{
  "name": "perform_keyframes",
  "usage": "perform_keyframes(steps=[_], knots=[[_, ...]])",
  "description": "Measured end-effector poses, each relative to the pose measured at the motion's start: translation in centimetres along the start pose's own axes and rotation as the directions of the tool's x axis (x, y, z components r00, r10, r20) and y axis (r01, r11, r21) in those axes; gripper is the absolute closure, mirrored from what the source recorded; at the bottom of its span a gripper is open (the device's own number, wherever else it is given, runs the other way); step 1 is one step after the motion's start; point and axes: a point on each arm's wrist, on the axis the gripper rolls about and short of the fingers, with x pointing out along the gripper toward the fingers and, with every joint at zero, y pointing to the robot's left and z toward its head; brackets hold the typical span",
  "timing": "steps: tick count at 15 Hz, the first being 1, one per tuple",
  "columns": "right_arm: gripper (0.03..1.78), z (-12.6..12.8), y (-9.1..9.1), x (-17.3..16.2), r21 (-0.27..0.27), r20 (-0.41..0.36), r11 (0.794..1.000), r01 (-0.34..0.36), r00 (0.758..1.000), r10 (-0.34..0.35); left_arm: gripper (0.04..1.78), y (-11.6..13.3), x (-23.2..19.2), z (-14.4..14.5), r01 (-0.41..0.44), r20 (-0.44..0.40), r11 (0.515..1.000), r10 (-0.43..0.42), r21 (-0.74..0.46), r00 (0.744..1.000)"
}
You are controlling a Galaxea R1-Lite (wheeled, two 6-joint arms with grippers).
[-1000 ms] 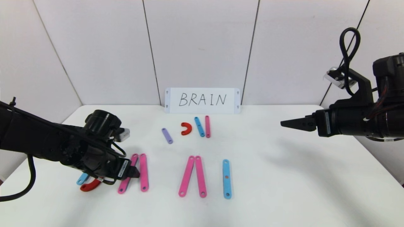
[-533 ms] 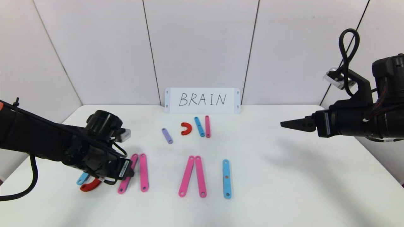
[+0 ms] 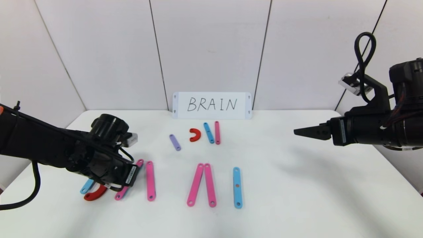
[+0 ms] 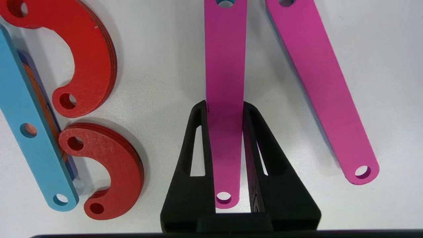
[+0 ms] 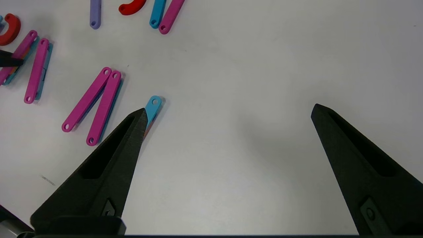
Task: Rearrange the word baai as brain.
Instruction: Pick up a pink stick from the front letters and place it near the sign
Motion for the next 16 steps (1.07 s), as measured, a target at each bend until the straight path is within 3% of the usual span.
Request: perform_keyframes(steps=[5,9,12,16], knots=[[0.08,-0.1,0.0,0.0,0.001,-0.002,1.0,0.001,1.0,-0.001,1.52,0.1,-1.5,2.2,0.001,0.09,1.0,0.001,-0.024,0.996],[0.08,-0.3,-0.1,-0.1,0.006,-0.008,1.0,0.002,1.0,-0.002,1.52,1.2,-3.6,5.6,-0.013,0.171,0.999,0.021,-0.045,0.985],[0.08,-0.4,-0.3,-0.2,0.01,-0.006,1.0,-0.015,1.0,0.015,1.52,2.7,-4.5,8.9,-0.034,0.186,0.998,0.042,-0.045,0.982],[0.08,-0.4,-0.6,-0.3,0.018,-0.003,1.0,-0.007,1.0,0.007,1.52,5.5,-2.5,11.8,-0.069,0.149,0.997,0.063,0.035,0.987]])
